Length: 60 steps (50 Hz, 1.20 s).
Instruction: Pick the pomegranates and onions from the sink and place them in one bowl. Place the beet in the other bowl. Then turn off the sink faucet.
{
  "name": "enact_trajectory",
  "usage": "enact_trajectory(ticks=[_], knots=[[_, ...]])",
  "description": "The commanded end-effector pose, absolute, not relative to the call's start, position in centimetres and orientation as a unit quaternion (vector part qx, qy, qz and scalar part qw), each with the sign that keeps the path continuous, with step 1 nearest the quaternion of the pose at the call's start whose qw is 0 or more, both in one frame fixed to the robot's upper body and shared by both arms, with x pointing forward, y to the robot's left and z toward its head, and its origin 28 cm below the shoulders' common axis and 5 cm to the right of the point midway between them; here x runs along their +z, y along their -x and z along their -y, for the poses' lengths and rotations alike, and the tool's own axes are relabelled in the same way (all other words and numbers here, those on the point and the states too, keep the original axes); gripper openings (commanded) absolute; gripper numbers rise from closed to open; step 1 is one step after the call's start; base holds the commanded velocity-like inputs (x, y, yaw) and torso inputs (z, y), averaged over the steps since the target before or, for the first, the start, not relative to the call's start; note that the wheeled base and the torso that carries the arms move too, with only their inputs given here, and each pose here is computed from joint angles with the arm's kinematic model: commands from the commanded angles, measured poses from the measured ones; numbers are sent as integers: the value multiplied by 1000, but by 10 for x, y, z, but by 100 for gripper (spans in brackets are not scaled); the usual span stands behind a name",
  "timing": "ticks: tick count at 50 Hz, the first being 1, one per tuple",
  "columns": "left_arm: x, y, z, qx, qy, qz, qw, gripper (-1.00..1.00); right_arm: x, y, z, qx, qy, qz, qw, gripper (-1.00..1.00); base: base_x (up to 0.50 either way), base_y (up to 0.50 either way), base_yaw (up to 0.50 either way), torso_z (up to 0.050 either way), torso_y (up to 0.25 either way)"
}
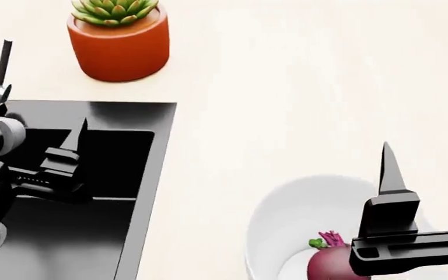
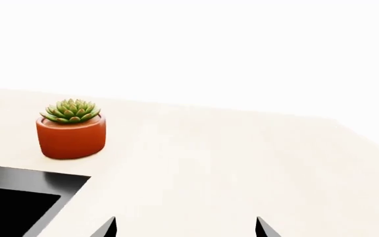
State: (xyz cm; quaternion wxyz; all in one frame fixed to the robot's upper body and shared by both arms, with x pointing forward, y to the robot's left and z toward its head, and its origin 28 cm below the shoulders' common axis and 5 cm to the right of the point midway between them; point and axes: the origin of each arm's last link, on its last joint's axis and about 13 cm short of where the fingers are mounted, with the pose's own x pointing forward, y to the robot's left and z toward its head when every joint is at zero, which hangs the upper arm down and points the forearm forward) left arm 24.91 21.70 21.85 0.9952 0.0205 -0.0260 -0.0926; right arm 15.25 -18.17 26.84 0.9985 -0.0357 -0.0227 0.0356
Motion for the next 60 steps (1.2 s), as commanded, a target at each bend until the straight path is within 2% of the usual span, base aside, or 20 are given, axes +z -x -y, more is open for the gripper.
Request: enact_trajectory(ticks=[1, 30, 60], knots=[[215, -246, -223, -97, -2, 8, 995, 100, 269, -152, 180, 43, 36, 26, 998, 100, -226, 459, 0, 0, 0], [219, -248, -229, -76, 7, 22, 997, 100, 262, -158, 178, 49, 31, 19, 998, 100, -69, 464, 0, 0, 0], [212, -246, -233, -72, 0, 21, 997, 100, 256, -160, 177, 45, 17, 24, 999, 100, 142, 471, 0, 0, 0]])
